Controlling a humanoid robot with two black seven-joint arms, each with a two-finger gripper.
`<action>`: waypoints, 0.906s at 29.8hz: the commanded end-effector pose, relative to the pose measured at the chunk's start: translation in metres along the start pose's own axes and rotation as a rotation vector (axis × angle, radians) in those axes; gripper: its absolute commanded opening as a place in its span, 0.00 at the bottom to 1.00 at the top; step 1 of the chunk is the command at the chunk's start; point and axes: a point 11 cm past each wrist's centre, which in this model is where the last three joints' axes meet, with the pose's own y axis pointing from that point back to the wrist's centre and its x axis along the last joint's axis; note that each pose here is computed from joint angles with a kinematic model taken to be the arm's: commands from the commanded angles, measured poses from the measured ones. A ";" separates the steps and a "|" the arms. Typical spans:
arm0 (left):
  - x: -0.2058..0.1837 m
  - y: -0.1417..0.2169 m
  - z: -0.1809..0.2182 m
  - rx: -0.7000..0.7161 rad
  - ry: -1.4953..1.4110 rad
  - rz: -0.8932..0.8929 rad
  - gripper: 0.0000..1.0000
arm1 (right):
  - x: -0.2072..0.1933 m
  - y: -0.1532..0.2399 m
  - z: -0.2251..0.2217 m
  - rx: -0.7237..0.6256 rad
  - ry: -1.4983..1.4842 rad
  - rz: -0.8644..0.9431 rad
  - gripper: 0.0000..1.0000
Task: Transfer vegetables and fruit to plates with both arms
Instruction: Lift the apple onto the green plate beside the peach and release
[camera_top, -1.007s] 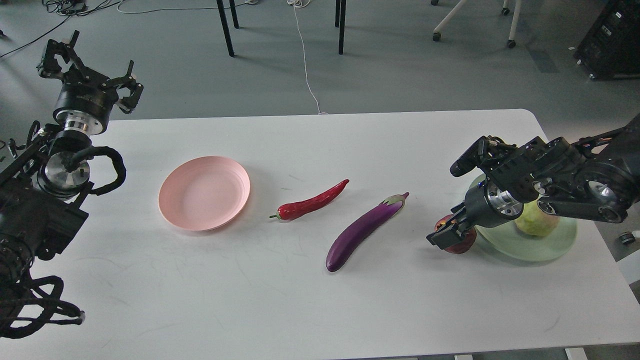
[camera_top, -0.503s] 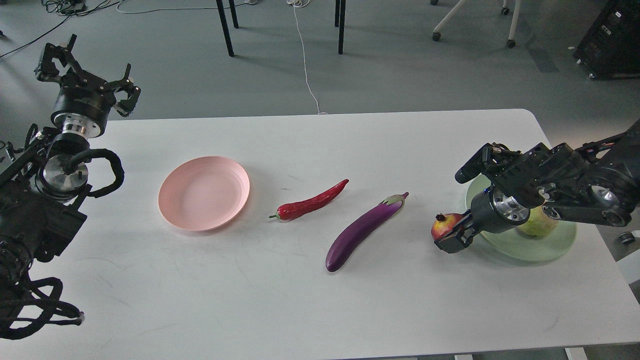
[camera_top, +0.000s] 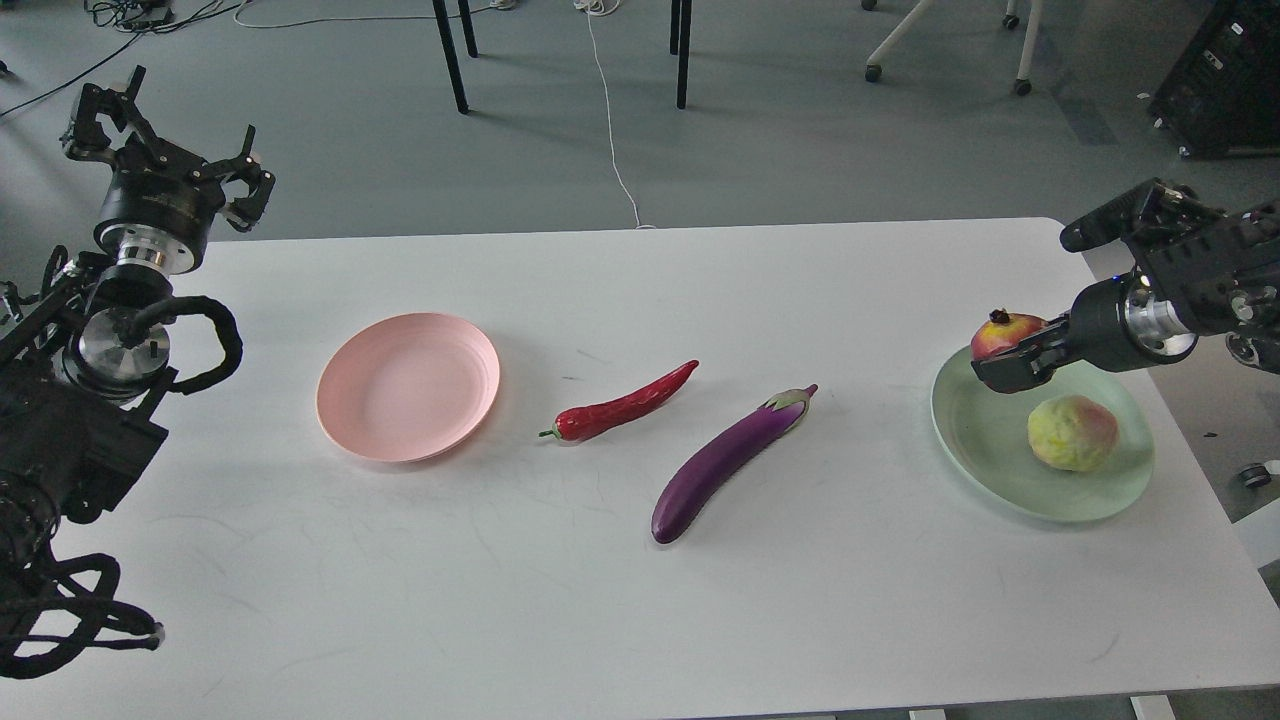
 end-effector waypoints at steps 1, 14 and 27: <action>-0.001 0.000 -0.002 0.005 0.000 -0.004 0.98 | -0.013 -0.010 0.005 -0.004 -0.030 -0.003 0.60; -0.002 -0.001 -0.002 0.009 -0.003 -0.008 0.98 | -0.026 -0.022 0.007 -0.007 -0.058 -0.015 0.89; -0.010 -0.005 0.000 0.021 -0.013 -0.026 0.98 | 0.050 -0.001 -0.008 0.073 -0.143 0.235 0.99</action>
